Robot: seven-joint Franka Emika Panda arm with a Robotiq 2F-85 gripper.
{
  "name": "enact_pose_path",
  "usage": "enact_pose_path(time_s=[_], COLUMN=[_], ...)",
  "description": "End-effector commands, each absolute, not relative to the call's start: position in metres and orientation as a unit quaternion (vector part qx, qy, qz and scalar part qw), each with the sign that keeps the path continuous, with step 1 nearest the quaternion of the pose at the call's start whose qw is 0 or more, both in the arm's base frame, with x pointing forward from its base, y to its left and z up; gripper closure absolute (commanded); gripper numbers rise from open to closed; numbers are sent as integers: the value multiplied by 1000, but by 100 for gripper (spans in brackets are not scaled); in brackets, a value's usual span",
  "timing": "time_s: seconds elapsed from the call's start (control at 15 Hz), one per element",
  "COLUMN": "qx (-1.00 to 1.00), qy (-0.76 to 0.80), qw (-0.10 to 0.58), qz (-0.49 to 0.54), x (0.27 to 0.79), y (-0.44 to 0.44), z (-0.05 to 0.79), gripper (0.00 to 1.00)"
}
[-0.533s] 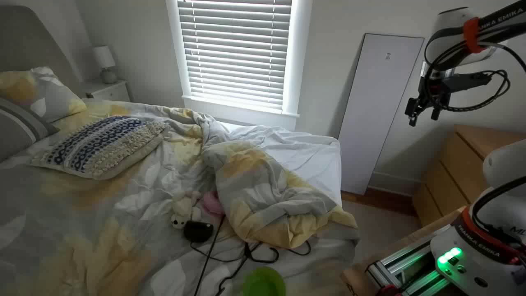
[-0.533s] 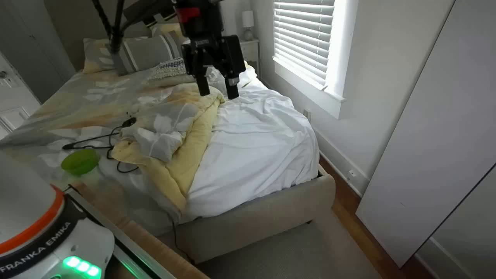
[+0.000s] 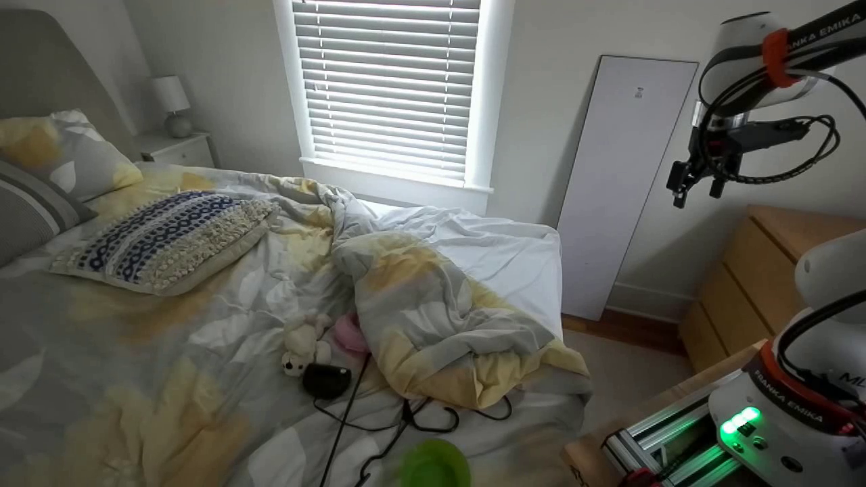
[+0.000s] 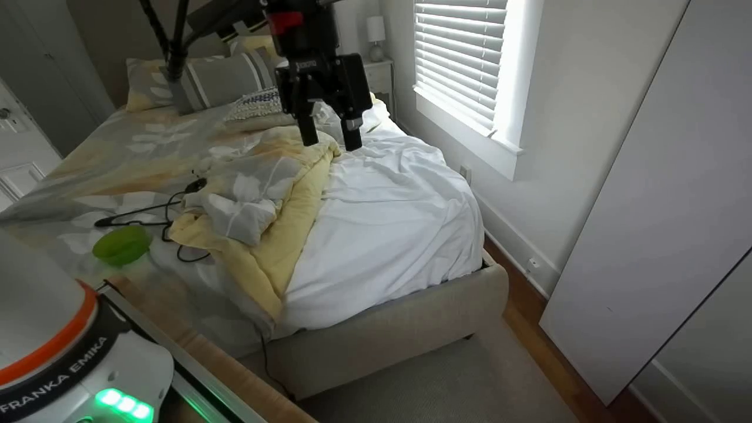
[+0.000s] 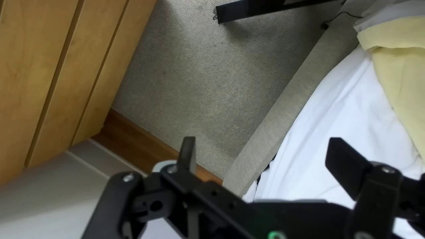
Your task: Unfold the corner of the gray and yellow duvet to the left
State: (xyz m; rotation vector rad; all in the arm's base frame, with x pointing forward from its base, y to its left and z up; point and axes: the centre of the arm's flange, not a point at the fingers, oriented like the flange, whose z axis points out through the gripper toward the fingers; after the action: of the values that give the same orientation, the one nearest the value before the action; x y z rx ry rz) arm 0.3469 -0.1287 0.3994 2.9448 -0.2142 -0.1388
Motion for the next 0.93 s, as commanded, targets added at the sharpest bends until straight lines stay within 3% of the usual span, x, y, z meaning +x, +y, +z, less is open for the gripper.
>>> enact_pose_path(time_s=[0.0,0.27,0.87], qx=[992,996,984], qy=[-69,8,101], qw=[92,61,-96], qz=[-46,-56,-116], x=[349,359,371], y=[-125,-59,80], z=[399,389,331], gripper=[0,0,0])
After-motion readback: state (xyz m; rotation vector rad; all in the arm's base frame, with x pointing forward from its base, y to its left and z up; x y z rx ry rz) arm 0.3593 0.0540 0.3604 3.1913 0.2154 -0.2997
